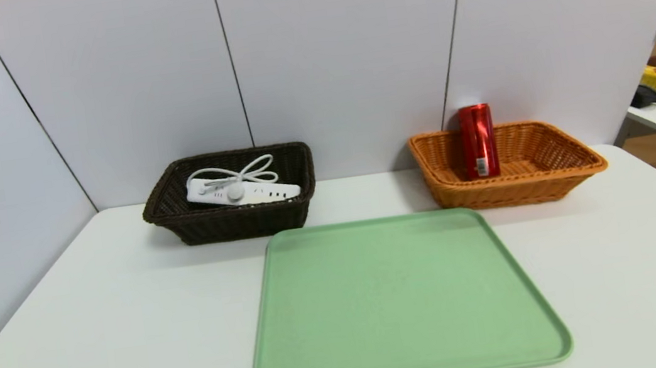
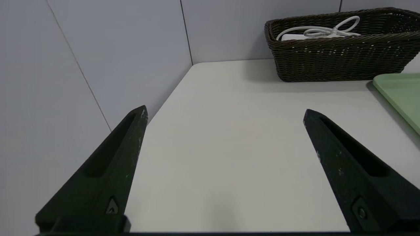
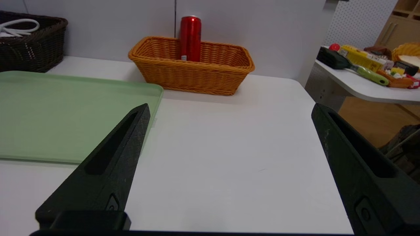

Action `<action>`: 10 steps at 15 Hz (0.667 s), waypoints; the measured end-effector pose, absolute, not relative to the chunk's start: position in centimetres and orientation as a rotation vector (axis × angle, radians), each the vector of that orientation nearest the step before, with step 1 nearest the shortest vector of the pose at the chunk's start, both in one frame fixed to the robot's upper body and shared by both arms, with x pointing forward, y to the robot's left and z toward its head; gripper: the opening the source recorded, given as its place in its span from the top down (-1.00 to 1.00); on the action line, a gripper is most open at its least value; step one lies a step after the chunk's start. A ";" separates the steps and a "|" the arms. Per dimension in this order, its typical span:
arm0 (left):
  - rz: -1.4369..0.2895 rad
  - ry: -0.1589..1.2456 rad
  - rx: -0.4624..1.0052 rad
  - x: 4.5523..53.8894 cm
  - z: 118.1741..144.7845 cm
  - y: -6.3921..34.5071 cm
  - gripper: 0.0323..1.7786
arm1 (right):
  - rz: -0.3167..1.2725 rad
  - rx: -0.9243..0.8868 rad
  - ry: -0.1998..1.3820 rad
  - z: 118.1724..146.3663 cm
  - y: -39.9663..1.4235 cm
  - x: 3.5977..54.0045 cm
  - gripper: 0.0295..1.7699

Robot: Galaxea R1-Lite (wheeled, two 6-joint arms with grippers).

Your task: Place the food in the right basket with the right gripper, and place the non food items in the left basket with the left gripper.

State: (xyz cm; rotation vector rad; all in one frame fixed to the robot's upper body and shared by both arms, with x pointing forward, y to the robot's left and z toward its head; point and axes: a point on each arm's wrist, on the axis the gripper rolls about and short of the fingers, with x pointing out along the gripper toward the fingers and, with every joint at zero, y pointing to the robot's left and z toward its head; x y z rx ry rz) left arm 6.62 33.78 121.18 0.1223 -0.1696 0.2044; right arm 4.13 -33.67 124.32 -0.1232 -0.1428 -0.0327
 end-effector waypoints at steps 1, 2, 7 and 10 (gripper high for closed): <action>0.193 -0.169 0.125 6.7 120.7 33.8 -0.90 | -0.022 -0.126 -0.155 123.9 -33.6 4.5 -0.92; 0.174 -0.174 0.129 6.7 120.5 33.7 -0.90 | -0.013 -0.132 -0.165 123.3 -33.6 4.9 -0.92; 0.028 -0.165 0.129 6.8 120.0 33.4 -0.90 | 0.017 -0.184 -0.157 120.1 -33.6 6.6 -0.92; 0.019 -0.093 0.098 6.9 119.2 33.4 -0.90 | 0.030 -0.183 -0.038 118.6 -33.6 6.9 -0.92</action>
